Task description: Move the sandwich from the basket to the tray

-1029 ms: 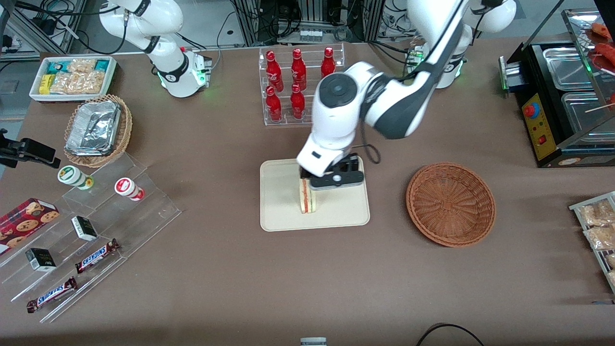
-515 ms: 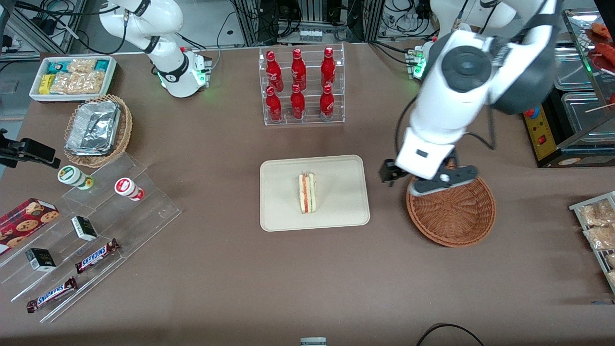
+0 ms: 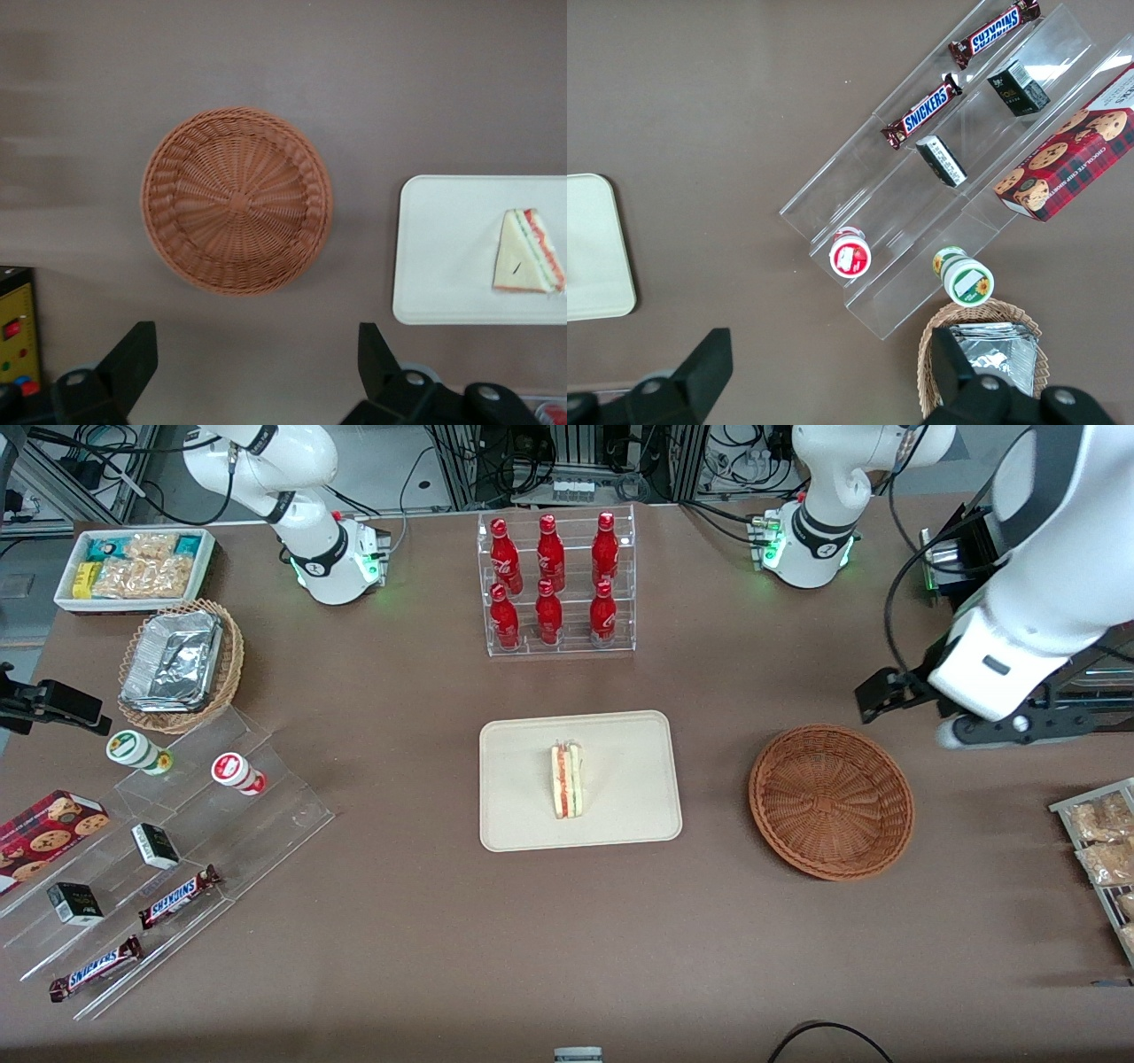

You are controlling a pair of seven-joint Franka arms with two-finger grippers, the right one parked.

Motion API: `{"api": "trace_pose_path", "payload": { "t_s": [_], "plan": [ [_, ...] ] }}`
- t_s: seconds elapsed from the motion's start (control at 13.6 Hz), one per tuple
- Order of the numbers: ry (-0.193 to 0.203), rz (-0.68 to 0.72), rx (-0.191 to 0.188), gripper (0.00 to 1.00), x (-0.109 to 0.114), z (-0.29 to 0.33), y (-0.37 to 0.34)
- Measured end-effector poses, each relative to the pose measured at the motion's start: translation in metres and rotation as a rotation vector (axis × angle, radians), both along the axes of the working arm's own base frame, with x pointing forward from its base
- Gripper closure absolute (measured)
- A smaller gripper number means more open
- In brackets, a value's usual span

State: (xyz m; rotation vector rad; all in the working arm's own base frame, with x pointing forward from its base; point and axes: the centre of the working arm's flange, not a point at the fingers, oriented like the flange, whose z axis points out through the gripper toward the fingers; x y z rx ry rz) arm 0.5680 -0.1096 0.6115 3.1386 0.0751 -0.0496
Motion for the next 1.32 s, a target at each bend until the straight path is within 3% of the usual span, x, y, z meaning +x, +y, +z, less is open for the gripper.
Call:
{"api": "trace_pose_path", "payload": {
  "t_s": [0.37,0.66,0.96,1.32],
  "plan": [
    [-0.019,-0.025,0.007,0.0,-0.021,0.026,0.011],
    [-0.022,-0.028,0.029,0.0,-0.019,0.025,0.019],
    [-0.022,-0.103,0.031,0.0,-0.013,0.027,0.062],
    [-0.029,-0.097,0.027,0.0,-0.015,0.032,0.086]
  ]
}}
